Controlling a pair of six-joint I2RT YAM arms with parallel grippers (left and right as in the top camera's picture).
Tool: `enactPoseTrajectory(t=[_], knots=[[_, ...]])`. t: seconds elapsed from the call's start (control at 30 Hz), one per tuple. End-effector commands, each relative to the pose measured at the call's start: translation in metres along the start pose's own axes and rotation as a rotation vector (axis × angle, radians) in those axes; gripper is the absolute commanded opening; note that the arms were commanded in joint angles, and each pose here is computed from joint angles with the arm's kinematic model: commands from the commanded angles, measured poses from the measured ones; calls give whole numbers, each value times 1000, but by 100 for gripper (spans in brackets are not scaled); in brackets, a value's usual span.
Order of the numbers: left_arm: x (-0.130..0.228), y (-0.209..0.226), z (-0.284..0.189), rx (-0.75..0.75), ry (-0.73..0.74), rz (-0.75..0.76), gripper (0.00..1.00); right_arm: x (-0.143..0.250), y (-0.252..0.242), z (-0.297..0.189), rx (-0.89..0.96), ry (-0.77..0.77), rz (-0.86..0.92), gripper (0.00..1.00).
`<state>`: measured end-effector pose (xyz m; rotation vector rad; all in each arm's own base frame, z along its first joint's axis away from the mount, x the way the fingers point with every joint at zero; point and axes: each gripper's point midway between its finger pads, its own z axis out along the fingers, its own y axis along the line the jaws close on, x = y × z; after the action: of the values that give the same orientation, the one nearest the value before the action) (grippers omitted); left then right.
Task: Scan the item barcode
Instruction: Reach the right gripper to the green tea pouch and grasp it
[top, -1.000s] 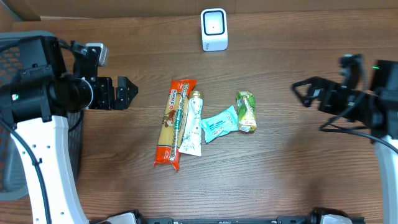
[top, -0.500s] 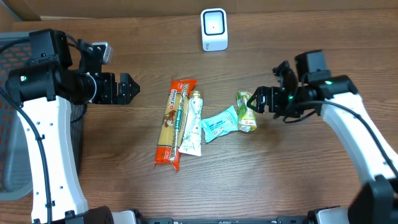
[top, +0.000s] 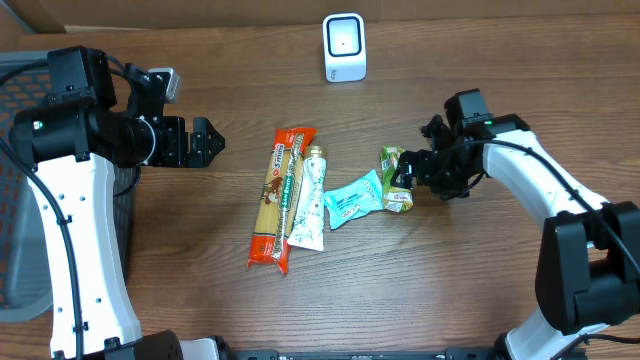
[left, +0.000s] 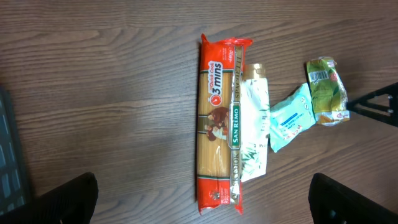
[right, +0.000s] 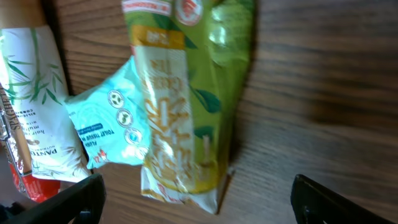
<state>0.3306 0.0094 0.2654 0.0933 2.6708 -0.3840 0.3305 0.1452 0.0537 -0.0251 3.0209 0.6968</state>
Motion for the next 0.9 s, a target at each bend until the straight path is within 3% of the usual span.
enactPoseTrajectory(t=[0.0,0.57,0.73,0.87], knots=[[-3,-4,-2,10,-12,30,99,-2,7,5,6,-15,-37,96],[-3,-4,-2,10,-12,30,100,18,-3,42,82,26,-24,94],[-3,-3,-2,9,-11,30,100,18,-4,44,81,23,-18,84],[-3,-4,-2,10,-12,30,99,17,-3,44,79,17,-21,66]])
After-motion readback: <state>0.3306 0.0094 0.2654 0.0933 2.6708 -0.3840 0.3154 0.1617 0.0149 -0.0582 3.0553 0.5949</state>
